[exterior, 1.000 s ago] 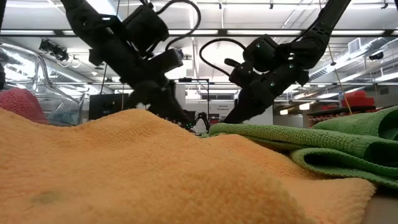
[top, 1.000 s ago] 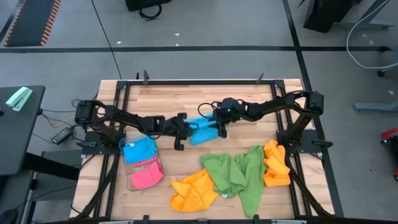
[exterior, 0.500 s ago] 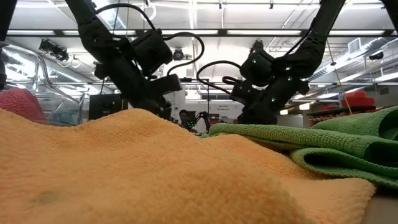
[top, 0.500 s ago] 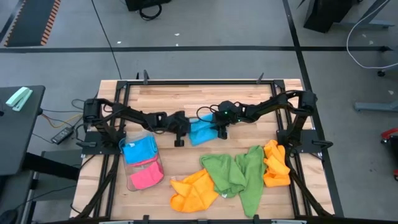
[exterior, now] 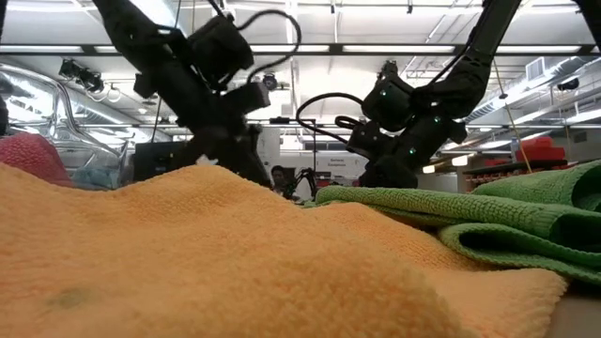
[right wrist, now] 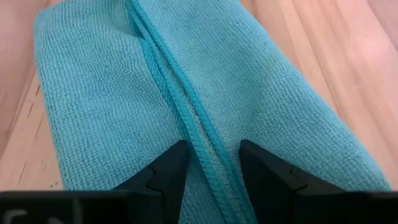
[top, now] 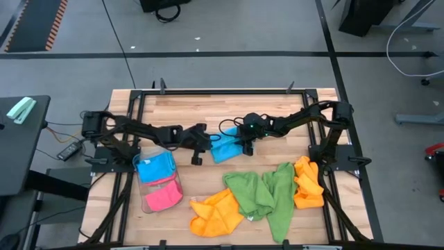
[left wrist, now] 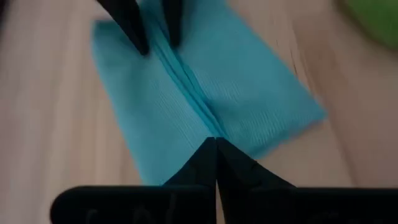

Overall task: Fold microfiber towels
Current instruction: Fold the blue microfiber cloth

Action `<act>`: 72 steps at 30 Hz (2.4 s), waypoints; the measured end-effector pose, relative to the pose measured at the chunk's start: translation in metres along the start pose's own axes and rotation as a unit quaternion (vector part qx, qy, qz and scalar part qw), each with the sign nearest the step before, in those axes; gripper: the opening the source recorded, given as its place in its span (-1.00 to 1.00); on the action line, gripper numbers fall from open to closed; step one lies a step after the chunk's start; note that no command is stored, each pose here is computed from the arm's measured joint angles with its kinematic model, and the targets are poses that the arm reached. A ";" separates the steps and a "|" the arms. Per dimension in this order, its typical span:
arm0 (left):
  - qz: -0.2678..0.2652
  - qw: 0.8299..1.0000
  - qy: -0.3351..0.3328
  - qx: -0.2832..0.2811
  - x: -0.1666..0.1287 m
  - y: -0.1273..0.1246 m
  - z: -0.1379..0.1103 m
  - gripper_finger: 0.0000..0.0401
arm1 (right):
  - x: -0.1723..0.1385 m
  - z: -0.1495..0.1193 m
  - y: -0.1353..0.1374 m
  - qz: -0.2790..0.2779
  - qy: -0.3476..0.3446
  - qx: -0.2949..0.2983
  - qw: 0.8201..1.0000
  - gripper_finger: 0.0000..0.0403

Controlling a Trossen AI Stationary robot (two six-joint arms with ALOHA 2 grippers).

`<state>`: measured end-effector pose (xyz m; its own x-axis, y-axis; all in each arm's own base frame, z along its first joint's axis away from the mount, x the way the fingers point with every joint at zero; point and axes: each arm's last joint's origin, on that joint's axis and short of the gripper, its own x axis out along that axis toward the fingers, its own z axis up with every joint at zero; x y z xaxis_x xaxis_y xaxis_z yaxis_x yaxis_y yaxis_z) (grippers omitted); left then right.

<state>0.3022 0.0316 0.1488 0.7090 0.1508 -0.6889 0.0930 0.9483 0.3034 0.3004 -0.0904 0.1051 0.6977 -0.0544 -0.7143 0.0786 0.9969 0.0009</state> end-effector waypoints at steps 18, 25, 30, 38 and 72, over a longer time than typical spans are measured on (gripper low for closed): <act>-0.041 0.997 -0.053 0.034 0.007 -0.033 0.013 -0.09 | -0.038 0.025 0.009 -0.001 -0.034 -0.045 0.998 -0.22; -0.033 0.991 -0.053 0.115 0.020 -0.055 0.011 0.14 | -0.048 0.034 0.031 0.020 -0.049 -0.088 0.995 -0.22; -0.006 0.985 -0.021 0.171 0.030 -0.058 0.003 0.18 | -0.044 0.032 0.041 0.012 -0.039 -0.099 0.994 -0.22; 0.011 0.988 -0.022 0.155 0.038 -0.060 0.000 -0.17 | -0.043 0.034 0.048 0.008 -0.044 -0.104 0.994 -0.22; 0.022 0.985 -0.068 -0.156 0.014 -0.034 0.017 -0.89 | 0.005 0.012 0.085 -0.115 0.001 -0.262 0.958 -0.06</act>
<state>0.3209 -0.0031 0.1394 0.7967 0.1747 -0.5786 -0.1445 0.9846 0.0983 0.3190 -0.0070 0.1099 0.7035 -0.2758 -0.6550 -0.1391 0.8504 -0.5074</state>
